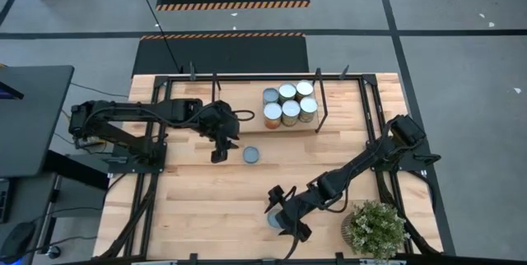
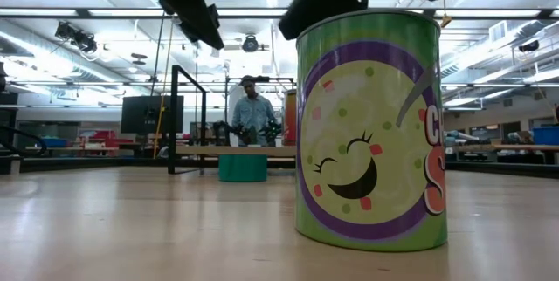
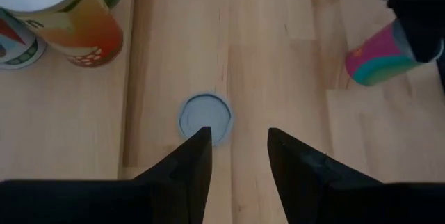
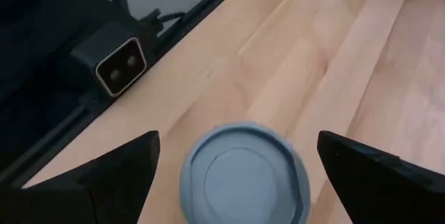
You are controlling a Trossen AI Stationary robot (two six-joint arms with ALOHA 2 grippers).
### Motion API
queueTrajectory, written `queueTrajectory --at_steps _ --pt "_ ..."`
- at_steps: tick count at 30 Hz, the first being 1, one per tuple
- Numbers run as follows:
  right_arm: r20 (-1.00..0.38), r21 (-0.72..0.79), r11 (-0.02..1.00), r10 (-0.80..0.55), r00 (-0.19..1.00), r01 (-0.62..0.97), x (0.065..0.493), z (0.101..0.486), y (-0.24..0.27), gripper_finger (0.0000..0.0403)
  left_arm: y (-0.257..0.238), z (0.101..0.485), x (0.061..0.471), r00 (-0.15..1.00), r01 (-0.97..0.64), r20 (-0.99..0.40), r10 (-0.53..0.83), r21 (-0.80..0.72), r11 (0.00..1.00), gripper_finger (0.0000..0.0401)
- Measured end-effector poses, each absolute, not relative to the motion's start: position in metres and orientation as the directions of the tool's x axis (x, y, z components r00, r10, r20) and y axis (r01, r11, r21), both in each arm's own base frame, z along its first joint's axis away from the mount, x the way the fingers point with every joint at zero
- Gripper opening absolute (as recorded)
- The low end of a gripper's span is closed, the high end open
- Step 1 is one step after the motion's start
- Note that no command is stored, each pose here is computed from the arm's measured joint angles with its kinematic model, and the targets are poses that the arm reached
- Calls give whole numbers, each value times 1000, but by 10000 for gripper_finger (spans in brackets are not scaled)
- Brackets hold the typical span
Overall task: Pick and place cans onto a shelf
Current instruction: Put the canned chicken soup on the shelf
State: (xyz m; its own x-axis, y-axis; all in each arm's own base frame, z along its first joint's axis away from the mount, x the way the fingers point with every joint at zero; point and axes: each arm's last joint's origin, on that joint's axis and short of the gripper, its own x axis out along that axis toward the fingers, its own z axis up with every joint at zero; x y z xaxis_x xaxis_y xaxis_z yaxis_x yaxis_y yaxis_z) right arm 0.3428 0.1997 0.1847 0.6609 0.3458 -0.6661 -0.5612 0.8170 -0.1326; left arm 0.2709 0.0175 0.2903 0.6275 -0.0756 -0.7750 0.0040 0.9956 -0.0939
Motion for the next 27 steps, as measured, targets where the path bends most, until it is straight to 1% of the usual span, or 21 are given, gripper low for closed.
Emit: queueTrajectory --at_steps 5,13,18,27 --pt "-697 -117 840 310 646 -529 342 181 196 398 17 290 271 625 -15 -777 -76 -109 994 146" --pt "-721 -85 852 306 622 -517 342 174 188 393 17 290 271 626 -11 -776 -78 -108 994 146" --pt "-685 -62 872 316 656 -485 343 169 183 382 17 290 271 626 -10 -776 -78 -108 994 146" --pt "-682 -57 871 323 656 -489 345 158 184 373 17 290 271 626 -9 -776 -78 -106 994 146"
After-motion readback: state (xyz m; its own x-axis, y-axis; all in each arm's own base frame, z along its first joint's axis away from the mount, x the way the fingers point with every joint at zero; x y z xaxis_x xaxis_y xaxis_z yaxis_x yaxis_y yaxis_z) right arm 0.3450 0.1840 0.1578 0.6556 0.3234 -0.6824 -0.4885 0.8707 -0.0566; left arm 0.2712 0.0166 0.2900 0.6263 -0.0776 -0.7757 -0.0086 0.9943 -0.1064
